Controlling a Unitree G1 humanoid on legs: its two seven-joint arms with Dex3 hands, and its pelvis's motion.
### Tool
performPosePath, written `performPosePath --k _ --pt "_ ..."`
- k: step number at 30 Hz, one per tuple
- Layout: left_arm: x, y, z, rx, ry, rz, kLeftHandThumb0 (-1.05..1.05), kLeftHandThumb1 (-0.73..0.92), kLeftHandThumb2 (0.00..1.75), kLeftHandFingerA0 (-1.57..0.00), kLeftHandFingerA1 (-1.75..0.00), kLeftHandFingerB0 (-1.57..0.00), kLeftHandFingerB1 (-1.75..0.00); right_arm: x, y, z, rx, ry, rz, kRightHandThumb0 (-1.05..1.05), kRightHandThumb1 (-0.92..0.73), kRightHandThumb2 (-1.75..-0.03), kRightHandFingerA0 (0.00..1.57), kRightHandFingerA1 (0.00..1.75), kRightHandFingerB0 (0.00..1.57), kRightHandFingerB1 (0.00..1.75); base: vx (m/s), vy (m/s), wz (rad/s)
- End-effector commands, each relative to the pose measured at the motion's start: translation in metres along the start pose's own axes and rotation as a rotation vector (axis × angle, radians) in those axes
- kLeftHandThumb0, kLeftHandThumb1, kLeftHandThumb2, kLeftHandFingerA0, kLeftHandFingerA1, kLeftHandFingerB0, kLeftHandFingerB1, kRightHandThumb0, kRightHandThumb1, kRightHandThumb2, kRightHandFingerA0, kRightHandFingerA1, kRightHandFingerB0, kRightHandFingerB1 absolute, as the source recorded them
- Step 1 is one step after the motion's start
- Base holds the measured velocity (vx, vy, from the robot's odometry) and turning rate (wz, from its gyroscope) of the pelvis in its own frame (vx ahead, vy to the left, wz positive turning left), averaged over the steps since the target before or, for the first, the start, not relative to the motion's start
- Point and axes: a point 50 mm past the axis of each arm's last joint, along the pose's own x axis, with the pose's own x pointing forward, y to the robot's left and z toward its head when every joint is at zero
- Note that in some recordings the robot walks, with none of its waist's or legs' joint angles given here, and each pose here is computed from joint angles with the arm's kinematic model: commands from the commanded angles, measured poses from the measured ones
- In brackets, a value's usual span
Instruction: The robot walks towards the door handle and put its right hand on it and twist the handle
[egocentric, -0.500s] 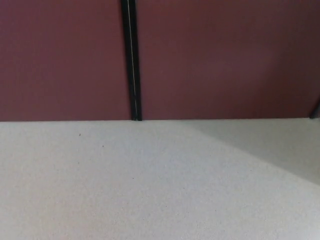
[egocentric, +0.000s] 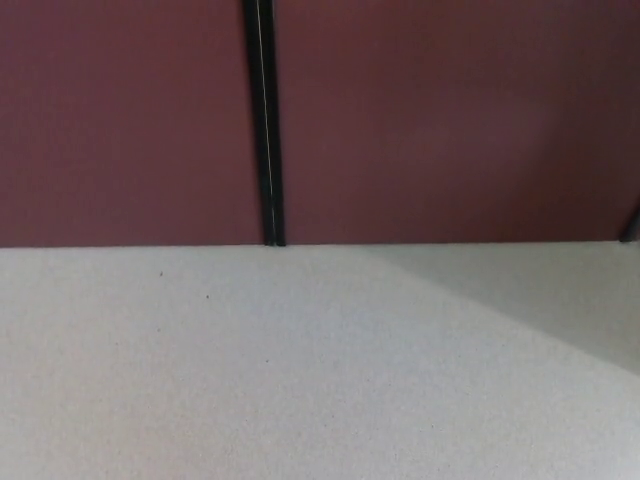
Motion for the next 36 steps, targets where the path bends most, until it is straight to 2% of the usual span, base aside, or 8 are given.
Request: performPosePath --k 1,14,15,19,20,22,27,36 --pt "-0.003 0.007 -0.006 0.03 0.01 0.003 -0.19 0.32 0.95 -0.38 -0.75 -0.06 -0.55 -0.003 0.004 -0.009 -0.007 0.005 -0.012 -0.05 -0.63 -0.57 0.65 0.55 0.42 0.41 0.0 0.0 0.0" --pt "-0.012 0.022 -0.031 0.046 0.068 0.02 -0.18 0.31 0.94 -0.37 -0.73 -0.13 -0.57 -0.01 0.008 -0.032 -0.068 0.055 0.01 -0.06 -0.63 -0.58 0.6 0.5 0.44 0.42 0.11 0.086 -0.05" --pt "-0.012 0.022 -0.031 0.048 0.068 0.021 -0.18 0.39 0.83 -0.35 -0.9 -0.15 -0.6 -0.01 0.008 -0.032 -0.07 0.056 0.01 -0.06 -0.63 -0.58 0.6 0.5 0.44 0.42 0.15 0.262 -0.08" --pt "-0.013 0.024 -0.034 0.051 0.074 0.025 -0.18 0.39 0.83 -0.35 -0.9 -0.15 -0.6 -0.011 0.009 -0.034 -0.075 0.061 0.012 -0.06 -0.63 -0.58 0.6 0.5 0.44 0.42 0.21 0.244 -0.02" --pt "-0.013 0.023 -0.035 0.043 0.077 0.025 -0.21 0.39 0.81 -0.38 -0.98 -0.18 -0.62 -0.011 0.008 -0.035 -0.08 0.063 0.012 -0.07 -0.62 -0.57 0.6 0.5 0.44 0.41 0.18 0.147 0.02" --pt "-0.013 0.023 -0.036 0.029 0.077 0.022 -0.2 0.39 0.81 -0.38 -1.0 -0.19 -0.63 -0.01 0.008 -0.033 -0.092 0.066 0.01 -0.07 -0.62 -0.57 0.6 0.49 0.44 0.41 0.2 0.113 0.03" --pt "-0.012 0.022 -0.034 0.03 0.075 0.022 -0.2 0.39 0.82 -0.39 -1.0 -0.2 -0.63 -0.01 0.009 -0.031 -0.096 0.063 0.012 -0.07 -0.62 -0.57 0.6 0.49 0.44 0.41 0.17 0.004 0.09" --pt "-0.007 0.015 -0.019 0.068 0.039 0.001 -0.18 0.37 0.82 -0.38 -0.88 -0.26 -0.65 -0.004 0.009 -0.01 -0.105 0.014 0.021 -0.07 -0.62 -0.57 0.61 0.5 0.44 0.41 0.21 -0.108 0.09"
